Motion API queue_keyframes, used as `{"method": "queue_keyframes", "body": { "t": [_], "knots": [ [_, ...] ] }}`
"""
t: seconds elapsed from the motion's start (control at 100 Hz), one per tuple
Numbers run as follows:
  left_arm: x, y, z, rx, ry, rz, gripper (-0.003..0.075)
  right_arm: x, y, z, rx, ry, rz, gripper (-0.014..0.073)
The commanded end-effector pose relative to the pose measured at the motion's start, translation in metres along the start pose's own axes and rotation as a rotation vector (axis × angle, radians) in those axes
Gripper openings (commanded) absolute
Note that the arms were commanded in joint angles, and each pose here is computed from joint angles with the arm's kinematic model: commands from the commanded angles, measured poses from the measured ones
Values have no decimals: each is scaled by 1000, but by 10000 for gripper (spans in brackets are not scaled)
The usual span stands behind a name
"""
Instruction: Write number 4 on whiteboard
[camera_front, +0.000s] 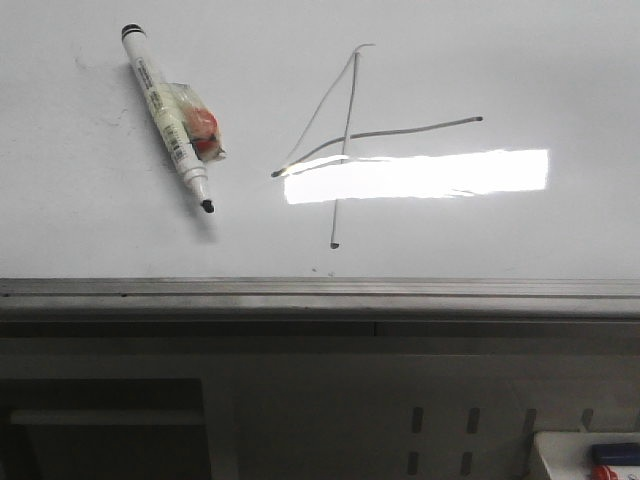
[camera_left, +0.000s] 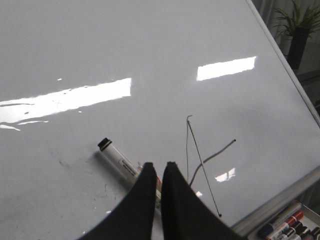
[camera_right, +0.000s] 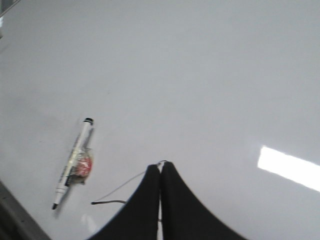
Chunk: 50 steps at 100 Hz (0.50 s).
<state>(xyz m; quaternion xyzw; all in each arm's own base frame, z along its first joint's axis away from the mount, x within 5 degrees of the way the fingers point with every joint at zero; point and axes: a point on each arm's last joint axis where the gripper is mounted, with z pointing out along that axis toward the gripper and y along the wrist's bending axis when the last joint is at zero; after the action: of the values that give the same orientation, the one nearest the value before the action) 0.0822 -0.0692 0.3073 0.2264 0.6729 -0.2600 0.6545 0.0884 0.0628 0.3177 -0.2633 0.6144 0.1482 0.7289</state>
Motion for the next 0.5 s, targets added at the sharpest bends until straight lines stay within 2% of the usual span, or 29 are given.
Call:
{"method": "queue_keyframes", "body": {
  "t": [0.0,0.12,0.49],
  "knots": [
    [0,-1,-10,10,-38,11,-20,5,-10,-11,136,-122,-6,-45],
    [7,-1,-20,17,-59,12,-20,19,-8,-22,145,-128,-6,-45],
    [11,-1,-21,17,-57,10,-20,22,-8,-26,152,-141,-5,-45]
  ]
}}
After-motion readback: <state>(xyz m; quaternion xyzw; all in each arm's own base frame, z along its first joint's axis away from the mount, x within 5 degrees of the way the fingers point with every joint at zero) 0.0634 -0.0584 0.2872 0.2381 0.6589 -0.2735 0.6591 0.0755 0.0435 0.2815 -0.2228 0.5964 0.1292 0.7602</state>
